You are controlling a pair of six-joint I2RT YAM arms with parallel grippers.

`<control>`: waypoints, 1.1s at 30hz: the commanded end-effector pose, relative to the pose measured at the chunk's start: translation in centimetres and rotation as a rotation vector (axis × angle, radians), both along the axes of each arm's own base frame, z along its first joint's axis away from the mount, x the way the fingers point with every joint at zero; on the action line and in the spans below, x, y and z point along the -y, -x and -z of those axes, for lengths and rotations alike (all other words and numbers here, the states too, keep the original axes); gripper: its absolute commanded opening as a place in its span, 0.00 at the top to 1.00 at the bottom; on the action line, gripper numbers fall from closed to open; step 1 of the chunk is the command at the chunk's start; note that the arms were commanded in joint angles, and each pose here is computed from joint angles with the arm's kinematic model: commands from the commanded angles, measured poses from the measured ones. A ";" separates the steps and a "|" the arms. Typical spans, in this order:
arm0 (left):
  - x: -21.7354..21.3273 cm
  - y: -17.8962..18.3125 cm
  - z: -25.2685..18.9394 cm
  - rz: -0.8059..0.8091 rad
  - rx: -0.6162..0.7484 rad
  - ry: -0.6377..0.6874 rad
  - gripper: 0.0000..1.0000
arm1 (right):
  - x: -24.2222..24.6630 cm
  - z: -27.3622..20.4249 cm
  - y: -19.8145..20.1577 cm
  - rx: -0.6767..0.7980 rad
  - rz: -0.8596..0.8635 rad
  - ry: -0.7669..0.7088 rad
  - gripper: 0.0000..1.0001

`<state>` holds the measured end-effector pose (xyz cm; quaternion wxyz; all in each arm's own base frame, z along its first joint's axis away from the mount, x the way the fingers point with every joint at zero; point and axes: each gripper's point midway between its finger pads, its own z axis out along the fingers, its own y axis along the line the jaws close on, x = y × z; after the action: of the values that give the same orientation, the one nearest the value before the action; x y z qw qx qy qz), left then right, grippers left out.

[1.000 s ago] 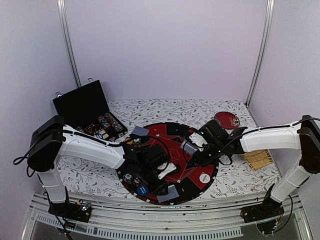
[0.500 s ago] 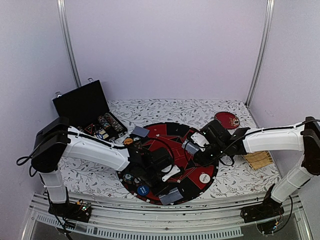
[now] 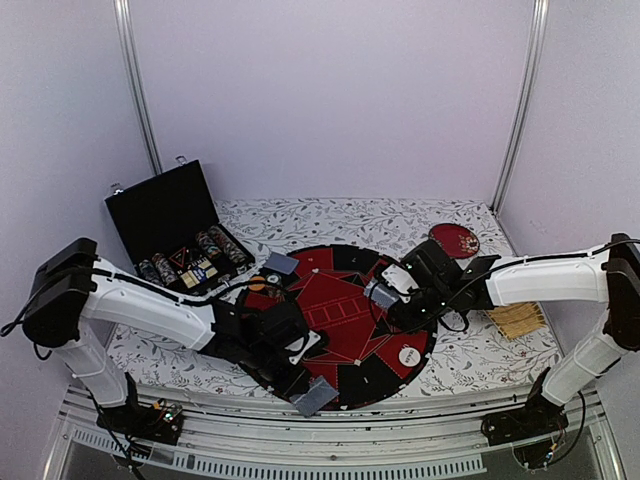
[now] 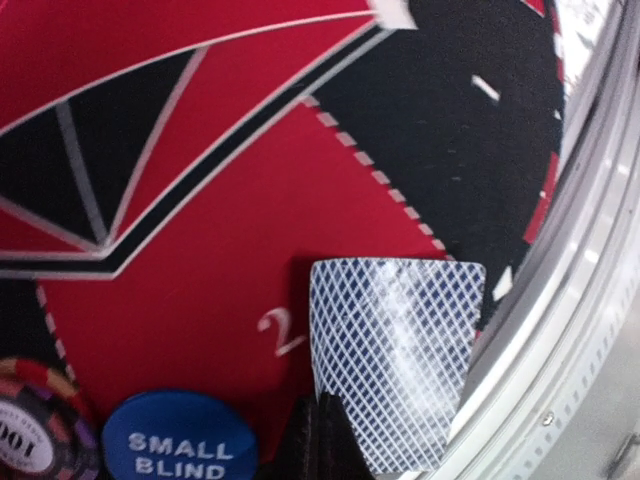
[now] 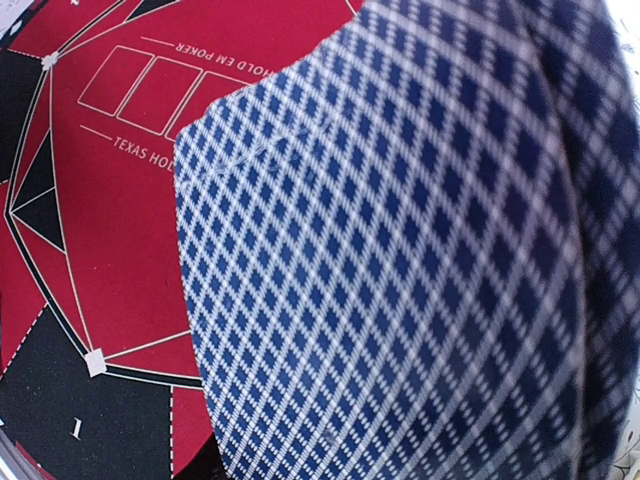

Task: Distribute texas hold em gaming equipment
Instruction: Pick up the poker card from position 1, then distribute the poker card in the small blind area.

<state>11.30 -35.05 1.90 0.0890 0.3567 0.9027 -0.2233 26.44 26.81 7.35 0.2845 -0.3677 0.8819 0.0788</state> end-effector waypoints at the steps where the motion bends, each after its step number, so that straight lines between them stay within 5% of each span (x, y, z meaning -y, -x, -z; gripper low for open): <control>1: -0.5 -1.9 -0.6 -0.192 -0.012 0.077 1.00 | -0.1 -1.1 -0.2 0.026 0.009 -0.038 0.58; 12: -0.4 -3.2 -1.2 -0.376 -0.053 0.193 1.00 | 0.0 -1.4 -0.2 0.032 0.008 -0.035 0.58; 20: -1.7 -3.2 -0.8 -0.417 -0.046 0.149 1.00 | -0.2 -1.8 -0.2 0.033 0.003 -0.043 0.58; 24: -1.5 -2.7 -1.2 -0.402 -0.058 0.152 0.75 | -0.4 -2.1 -0.1 0.028 -0.008 -0.053 0.57; 33: -0.5 -5.6 -9.0 -0.341 0.135 0.262 0.52 | -3.2 -4.1 1.6 0.024 -0.135 -0.162 0.57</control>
<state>14.73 -33.68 5.42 0.1604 0.1753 0.9318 -0.2744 25.61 27.56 8.30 0.2847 -0.3787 0.8738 0.1097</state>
